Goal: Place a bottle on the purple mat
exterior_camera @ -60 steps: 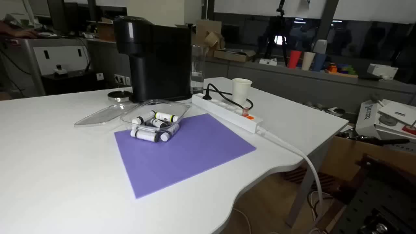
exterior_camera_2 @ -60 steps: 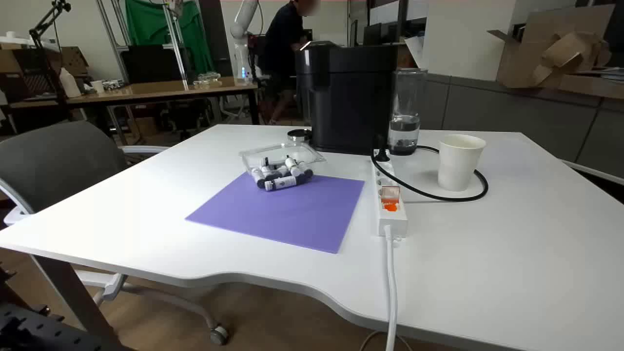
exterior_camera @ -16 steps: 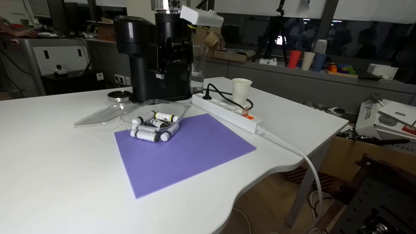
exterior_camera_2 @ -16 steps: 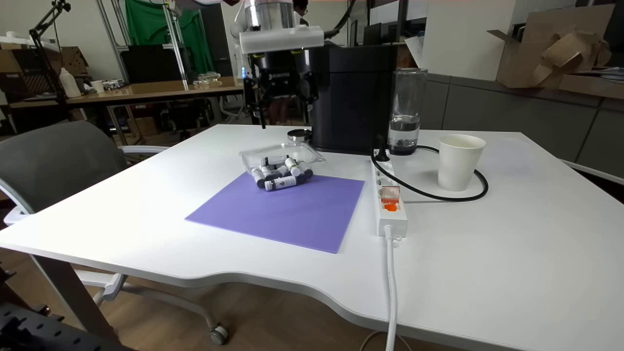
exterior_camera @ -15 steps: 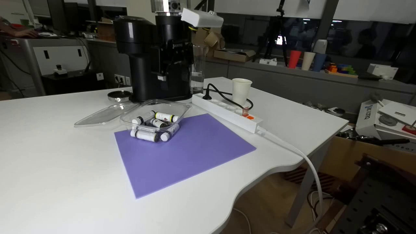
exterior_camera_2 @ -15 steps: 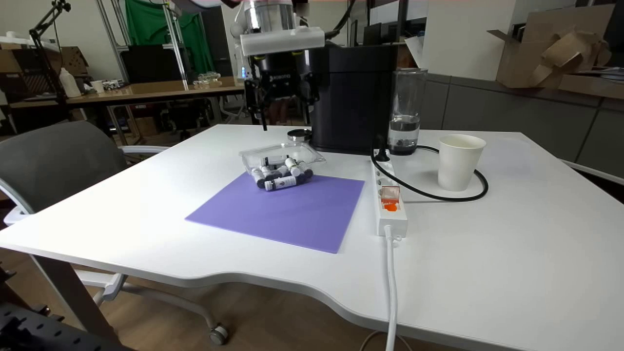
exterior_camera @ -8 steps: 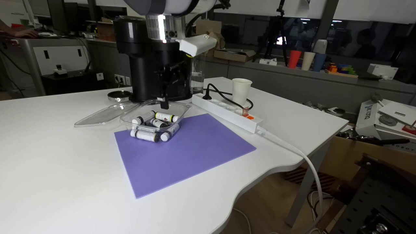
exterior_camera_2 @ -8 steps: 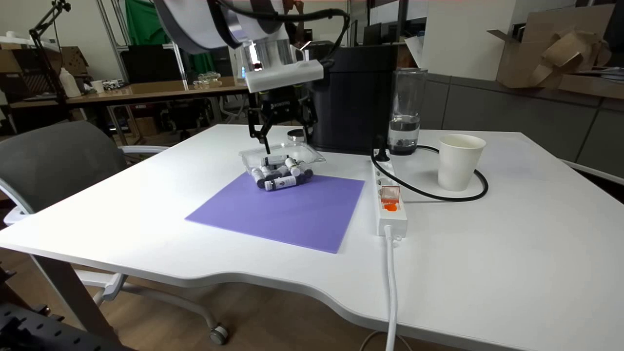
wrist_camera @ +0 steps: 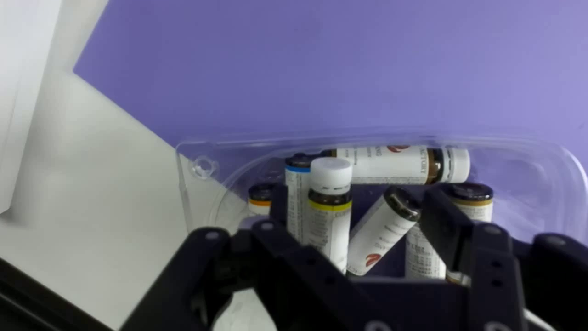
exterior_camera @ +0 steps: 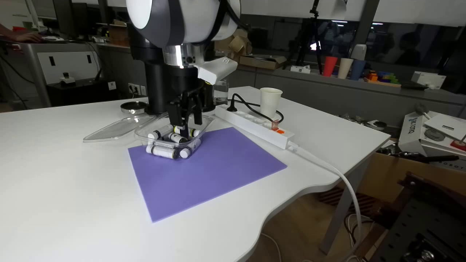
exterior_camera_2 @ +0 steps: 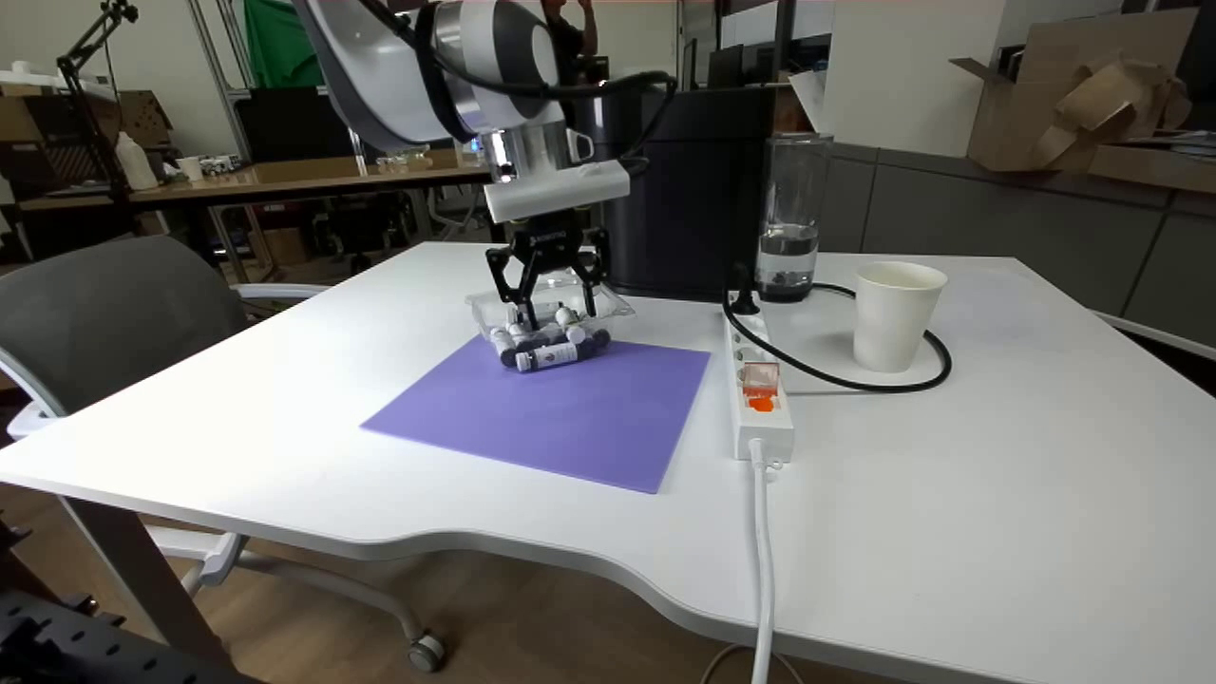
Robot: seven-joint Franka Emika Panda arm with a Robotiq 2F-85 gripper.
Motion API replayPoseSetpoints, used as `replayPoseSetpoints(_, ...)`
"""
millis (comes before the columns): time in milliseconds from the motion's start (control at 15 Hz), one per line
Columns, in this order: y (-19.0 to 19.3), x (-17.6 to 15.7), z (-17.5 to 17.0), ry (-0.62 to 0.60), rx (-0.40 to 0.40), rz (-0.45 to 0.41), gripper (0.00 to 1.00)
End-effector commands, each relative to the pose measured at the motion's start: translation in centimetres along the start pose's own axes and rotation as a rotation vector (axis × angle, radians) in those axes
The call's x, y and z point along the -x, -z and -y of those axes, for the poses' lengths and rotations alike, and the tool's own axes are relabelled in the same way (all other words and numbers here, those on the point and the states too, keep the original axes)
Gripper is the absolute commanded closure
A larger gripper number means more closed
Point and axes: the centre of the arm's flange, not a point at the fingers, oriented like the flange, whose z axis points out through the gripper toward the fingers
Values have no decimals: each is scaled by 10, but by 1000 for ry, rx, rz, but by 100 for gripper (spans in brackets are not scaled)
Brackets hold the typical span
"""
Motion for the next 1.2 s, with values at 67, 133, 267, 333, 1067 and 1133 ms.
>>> replayPoseSetpoints(67, -9, -13, -10, -17, 14, -7, 63)
replayPoseSetpoints(133, -11, -14, -10, -18, 15, -8, 69)
replayPoseSetpoints(267, -13, -16, -11, -17, 13, -7, 83)
replayPoseSetpoints(333, -14, -17, -12, -17, 13, -8, 89)
replayPoseSetpoints(1067, 52, 18, -7, -217, 59, 56, 93)
replayPoseSetpoints(1133, 59, 24, -5, -239, 70, 59, 93)
